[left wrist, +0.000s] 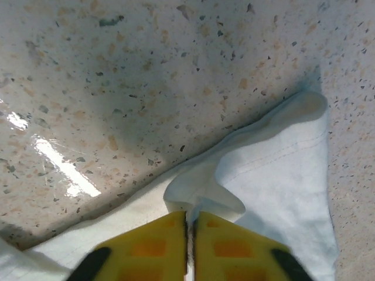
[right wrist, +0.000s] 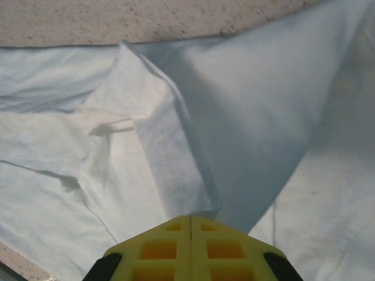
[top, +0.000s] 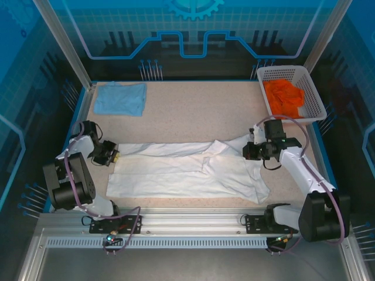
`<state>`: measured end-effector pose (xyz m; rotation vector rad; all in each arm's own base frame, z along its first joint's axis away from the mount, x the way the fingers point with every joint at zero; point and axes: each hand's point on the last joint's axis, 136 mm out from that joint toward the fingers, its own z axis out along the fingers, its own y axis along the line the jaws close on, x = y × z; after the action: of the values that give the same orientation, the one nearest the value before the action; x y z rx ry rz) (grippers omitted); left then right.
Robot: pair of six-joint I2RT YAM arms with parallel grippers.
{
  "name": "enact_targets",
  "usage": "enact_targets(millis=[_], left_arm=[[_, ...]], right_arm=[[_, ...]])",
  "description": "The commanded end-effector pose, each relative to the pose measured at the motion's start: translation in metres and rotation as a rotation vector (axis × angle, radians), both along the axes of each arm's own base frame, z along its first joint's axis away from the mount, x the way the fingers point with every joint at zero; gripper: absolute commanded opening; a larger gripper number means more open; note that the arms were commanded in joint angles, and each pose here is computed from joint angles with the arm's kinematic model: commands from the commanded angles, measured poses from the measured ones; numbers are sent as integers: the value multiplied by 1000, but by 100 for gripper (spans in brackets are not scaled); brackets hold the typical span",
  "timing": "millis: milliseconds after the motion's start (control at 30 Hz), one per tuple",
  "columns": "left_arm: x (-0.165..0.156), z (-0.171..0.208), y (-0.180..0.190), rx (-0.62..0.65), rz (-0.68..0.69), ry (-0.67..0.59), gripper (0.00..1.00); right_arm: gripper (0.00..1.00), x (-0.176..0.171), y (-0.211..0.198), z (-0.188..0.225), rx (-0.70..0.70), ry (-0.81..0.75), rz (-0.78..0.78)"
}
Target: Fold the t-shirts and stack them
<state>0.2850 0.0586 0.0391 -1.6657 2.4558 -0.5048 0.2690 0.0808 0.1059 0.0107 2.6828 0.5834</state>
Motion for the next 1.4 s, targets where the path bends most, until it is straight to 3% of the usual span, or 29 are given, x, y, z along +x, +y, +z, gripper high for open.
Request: enact_targets(millis=[0,100,200,267,333,433,500,567,633,733,867,1000,1100,1367], left_arm=[[2,13,6,22,7,-8,32],[6,33,21,101,36,-28,31],[8,51,31,155,66,-43,39],[14,59,31,164,57,-57,40],[28,66,19,165,-9,-92,40],[65,82,-22,162,-223,-189,38],[83,86,-58,148,-380,-214,35],[92,77,-88,123,-502,-183,27],[96,61,-107,94,-567,-159,24],[97,32,-118,74,-614,-113,19],[93,0,-118,68,-626,-49,18],[87,-19,-91,195,-614,41,18],[82,-28,-67,246,-541,97,19],[83,-45,-28,191,-323,130,20]], right_arm=[[4,-3,-9,6,25,-32,-95],[19,-12,-21,10,54,-65,-202],[38,-19,-44,11,76,-81,-363],[44,-17,-56,17,93,-112,-440],[47,-8,-59,23,113,-137,-465],[50,12,-51,28,157,-129,-440],[48,26,-39,26,164,-88,-387],[37,39,-24,18,132,-6,-301],[24,53,-10,16,76,41,-215],[15,71,4,1,5,119,-149],[11,91,5,-24,-21,198,-174],[10,93,-8,-56,-58,292,-232],[10,91,-26,-78,-80,355,-307],[18,110,-57,-97,-54,417,-438]])
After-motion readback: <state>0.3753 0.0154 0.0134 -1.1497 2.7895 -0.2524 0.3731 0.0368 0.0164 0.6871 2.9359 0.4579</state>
